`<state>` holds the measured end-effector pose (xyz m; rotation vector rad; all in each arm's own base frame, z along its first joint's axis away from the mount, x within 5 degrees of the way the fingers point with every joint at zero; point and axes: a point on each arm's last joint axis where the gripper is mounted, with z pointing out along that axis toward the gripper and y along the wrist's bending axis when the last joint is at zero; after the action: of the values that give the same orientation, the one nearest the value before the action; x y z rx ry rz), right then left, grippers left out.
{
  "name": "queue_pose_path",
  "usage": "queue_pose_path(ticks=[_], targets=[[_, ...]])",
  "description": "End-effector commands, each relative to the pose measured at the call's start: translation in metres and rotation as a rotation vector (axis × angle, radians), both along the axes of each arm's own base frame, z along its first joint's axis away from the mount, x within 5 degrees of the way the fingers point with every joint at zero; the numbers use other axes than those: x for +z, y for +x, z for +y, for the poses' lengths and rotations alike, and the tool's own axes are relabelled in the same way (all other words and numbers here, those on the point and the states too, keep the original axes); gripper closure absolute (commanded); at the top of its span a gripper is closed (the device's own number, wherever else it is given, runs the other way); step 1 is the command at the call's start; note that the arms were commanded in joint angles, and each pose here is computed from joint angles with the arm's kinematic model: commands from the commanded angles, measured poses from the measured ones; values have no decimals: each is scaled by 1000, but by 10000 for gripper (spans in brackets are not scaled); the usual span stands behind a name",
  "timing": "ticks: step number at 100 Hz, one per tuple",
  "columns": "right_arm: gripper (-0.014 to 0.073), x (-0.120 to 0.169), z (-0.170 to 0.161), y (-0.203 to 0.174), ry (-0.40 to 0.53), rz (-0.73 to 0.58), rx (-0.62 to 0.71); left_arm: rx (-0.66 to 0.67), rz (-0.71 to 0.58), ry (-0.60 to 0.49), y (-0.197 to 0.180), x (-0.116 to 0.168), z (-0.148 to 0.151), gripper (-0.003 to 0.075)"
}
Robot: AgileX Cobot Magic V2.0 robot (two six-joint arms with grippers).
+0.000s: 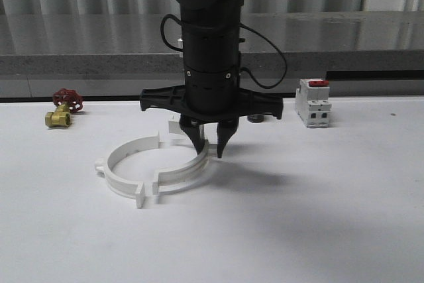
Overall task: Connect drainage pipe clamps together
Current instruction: 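Lower and press the second half against the first to close the ring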
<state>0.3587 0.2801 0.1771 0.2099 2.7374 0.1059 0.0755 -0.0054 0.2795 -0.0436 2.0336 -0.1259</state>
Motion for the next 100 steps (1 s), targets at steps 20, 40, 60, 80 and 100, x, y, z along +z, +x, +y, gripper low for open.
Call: queue_pose_path(ticks=[20, 40, 60, 80, 100], targets=[[504, 31, 2, 4, 62, -84, 2, -10, -89, -18, 3, 13, -1, 741], [504, 26, 3, 4, 66, -75, 0, -10, -89, -18, 3, 13, -1, 741], [504, 26, 6, 5, 94, -79, -1, -10, -89, -18, 3, 13, -1, 741], [504, 26, 6, 4, 93, -76, 1, -10, -89, -18, 3, 13, -1, 741], [504, 21, 11, 1, 86, -69, 14, -10, -89, -18, 3, 13, -1, 741]])
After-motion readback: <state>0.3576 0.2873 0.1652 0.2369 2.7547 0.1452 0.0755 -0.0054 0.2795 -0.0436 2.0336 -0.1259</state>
